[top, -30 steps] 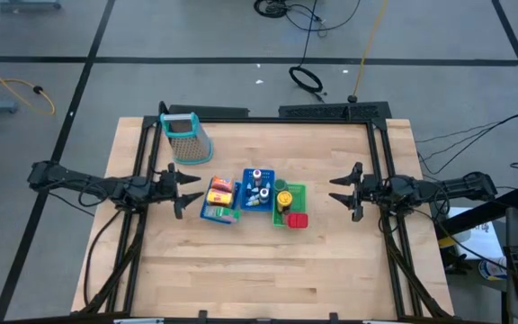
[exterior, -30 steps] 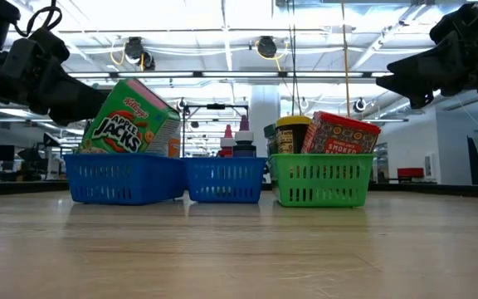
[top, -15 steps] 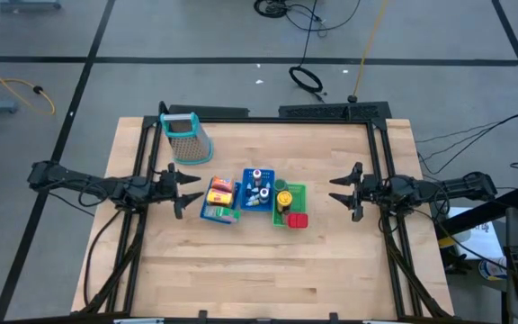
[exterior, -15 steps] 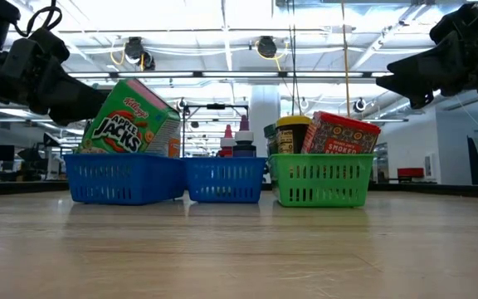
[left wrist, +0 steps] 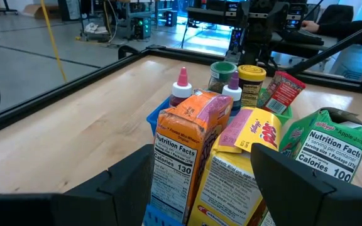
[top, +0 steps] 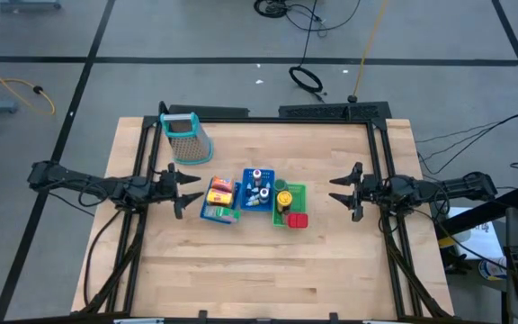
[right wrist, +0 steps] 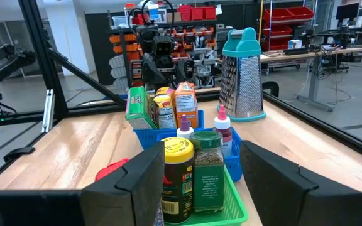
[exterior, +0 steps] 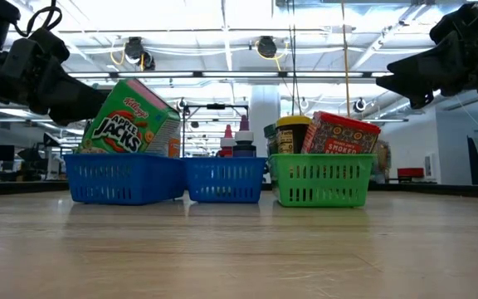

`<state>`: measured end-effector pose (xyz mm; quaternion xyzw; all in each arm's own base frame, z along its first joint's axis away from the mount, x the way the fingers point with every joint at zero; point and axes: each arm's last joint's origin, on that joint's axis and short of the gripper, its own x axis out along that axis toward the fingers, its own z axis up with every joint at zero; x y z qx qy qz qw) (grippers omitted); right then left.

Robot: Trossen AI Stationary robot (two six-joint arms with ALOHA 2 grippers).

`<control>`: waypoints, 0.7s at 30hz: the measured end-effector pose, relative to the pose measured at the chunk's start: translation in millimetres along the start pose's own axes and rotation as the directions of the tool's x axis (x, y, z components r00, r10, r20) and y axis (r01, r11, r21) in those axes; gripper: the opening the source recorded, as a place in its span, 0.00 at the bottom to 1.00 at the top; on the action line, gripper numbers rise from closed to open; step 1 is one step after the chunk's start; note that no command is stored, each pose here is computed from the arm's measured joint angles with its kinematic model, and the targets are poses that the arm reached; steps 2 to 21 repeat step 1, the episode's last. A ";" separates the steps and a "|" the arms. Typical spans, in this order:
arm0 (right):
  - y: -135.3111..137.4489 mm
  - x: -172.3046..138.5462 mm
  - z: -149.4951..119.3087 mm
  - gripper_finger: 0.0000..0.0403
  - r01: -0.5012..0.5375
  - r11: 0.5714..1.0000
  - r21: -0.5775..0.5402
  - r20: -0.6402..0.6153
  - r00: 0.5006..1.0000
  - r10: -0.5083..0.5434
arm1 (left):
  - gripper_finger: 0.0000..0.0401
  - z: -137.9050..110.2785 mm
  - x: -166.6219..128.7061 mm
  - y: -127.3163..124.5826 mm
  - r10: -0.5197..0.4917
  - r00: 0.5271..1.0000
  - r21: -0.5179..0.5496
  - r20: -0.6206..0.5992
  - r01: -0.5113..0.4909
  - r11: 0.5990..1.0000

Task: Pick & Place Kitchen Items
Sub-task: Return to Home Position

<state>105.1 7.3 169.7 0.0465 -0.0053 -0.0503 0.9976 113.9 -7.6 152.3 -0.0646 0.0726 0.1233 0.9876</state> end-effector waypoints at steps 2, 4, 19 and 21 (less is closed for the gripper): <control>0.0 0.0 0.0 0.49 0.000 1.000 0.000 0.000 1.000 0.000 | 0.66 0.0 0.0 0.0 0.000 1.000 0.000 0.000 0.000 1.000; 0.0 0.0 0.0 0.49 0.000 1.000 0.000 0.000 1.000 0.000 | 0.66 0.0 0.0 0.0 0.000 1.000 0.000 0.000 0.000 1.000; 0.0 0.0 0.0 0.49 0.000 1.000 0.000 0.000 1.000 0.000 | 0.66 0.0 0.0 0.0 0.000 1.000 0.000 0.000 0.000 1.000; 0.0 0.0 0.0 0.49 0.000 1.000 0.000 0.000 1.000 0.000 | 0.66 0.0 0.0 0.0 0.000 1.000 0.000 0.000 0.000 1.000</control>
